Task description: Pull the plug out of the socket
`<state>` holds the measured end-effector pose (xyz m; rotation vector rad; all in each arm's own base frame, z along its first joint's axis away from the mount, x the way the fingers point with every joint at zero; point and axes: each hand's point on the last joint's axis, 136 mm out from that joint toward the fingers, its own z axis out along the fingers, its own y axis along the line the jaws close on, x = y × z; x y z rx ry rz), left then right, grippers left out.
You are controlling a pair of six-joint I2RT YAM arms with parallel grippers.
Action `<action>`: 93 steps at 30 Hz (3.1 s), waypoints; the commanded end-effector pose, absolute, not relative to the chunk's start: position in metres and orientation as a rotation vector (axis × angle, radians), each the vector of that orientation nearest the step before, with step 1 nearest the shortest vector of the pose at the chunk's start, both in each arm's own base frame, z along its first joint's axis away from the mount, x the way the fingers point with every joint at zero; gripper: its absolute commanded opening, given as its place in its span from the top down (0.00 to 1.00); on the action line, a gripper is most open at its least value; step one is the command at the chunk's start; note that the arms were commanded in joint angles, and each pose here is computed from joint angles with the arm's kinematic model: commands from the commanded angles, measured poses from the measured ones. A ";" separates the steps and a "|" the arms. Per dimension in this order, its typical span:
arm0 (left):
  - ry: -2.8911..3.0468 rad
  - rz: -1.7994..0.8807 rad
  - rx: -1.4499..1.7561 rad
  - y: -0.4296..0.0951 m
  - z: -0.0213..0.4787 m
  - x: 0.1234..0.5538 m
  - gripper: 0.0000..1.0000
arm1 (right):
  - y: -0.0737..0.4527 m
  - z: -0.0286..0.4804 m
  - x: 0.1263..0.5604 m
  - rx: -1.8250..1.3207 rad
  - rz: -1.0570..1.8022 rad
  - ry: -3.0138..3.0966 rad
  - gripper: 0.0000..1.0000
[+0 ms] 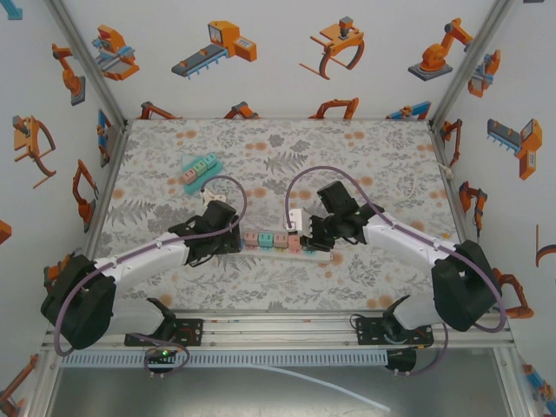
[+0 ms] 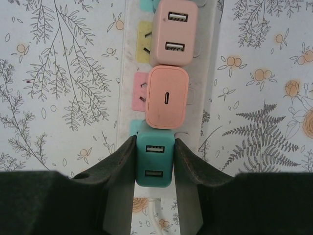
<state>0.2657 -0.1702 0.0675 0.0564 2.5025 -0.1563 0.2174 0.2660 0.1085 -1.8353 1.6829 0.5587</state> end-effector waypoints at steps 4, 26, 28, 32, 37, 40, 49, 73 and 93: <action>2.682 0.123 0.171 -0.136 0.019 0.228 0.38 | 0.287 0.163 0.224 -1.722 0.634 1.505 0.98; 2.623 -0.141 0.068 -0.158 0.058 0.227 0.39 | 0.263 0.222 0.286 -0.956 0.603 1.929 1.00; 2.597 -0.133 0.072 -0.157 0.068 0.231 0.35 | 0.252 0.229 0.288 -0.793 0.611 2.004 1.00; 2.541 -0.173 0.090 -0.161 0.096 0.237 0.33 | 0.224 0.244 0.287 -0.439 0.638 2.111 1.00; 2.407 -0.406 0.195 -0.184 0.146 0.234 0.30 | 0.190 0.242 0.271 -0.004 0.703 2.216 1.00; 2.270 -0.662 0.361 -0.214 0.180 0.220 0.25 | 0.175 0.225 0.259 0.206 0.764 2.246 1.00; 2.003 -1.048 0.711 -0.255 0.230 0.170 0.01 | 0.149 0.158 0.225 0.617 0.893 2.290 1.00; 2.011 -0.998 0.691 -0.249 0.218 0.173 0.03 | 0.146 0.041 0.223 0.736 0.868 2.339 0.87; 2.029 -0.926 0.644 -0.240 0.215 0.180 0.03 | 0.120 0.041 0.206 0.759 0.747 2.343 0.55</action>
